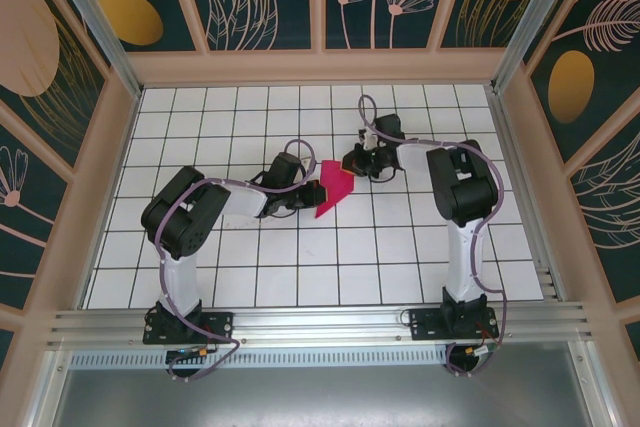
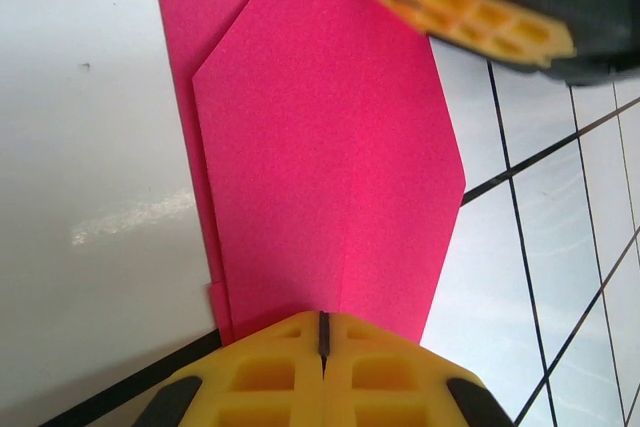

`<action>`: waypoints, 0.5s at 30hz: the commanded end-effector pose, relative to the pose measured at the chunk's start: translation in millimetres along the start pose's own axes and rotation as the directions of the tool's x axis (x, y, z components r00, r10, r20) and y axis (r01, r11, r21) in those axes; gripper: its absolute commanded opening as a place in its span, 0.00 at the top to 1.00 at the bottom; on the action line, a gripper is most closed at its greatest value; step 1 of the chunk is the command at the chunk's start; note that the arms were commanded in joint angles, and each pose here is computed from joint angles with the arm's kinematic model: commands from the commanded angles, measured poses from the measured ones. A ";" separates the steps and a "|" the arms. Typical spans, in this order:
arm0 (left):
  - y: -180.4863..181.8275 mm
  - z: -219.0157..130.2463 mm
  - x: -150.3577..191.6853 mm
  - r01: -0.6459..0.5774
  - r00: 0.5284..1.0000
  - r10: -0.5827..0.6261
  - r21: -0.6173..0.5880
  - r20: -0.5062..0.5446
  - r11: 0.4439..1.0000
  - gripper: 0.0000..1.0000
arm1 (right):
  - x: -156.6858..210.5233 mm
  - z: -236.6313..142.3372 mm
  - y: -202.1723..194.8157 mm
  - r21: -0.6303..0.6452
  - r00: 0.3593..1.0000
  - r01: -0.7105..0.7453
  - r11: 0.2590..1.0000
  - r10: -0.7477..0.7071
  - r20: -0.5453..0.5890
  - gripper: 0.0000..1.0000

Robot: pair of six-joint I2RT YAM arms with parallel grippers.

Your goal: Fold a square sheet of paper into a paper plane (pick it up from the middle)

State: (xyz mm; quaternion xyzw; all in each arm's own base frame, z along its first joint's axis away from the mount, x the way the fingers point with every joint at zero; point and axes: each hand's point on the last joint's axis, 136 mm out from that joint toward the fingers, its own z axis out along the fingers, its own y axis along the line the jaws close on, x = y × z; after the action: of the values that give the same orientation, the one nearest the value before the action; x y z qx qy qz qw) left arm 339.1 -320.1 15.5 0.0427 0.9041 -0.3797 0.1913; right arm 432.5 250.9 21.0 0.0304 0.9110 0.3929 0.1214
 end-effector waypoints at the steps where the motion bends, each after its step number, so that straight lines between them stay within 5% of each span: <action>1: 62.2 3.0 64.3 0.060 0.980 -0.097 -0.203 -0.175 0.977 1.00 | -50.7 -10.8 -45.4 0.146 0.985 -0.033 0.989 0.007 0.170 0.93; 10: 58.5 3.8 58.4 0.056 0.983 -0.089 -0.197 -0.162 0.979 1.00 | -74.7 -41.7 -3.0 0.102 0.970 0.063 0.993 -0.085 0.226 0.93; 15: 53.1 5.3 49.9 0.059 0.986 -0.085 -0.184 -0.141 0.981 1.00 | -34.1 -45.3 23.8 0.051 0.978 0.110 0.993 -0.117 0.174 0.92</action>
State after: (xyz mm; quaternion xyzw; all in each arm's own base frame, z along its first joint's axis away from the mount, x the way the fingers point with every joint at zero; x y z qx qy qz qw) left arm 339.5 -320.4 15.9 0.0455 0.9038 -0.3793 0.1927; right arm 468.8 211.5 42.2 0.0559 0.9159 0.3426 0.2015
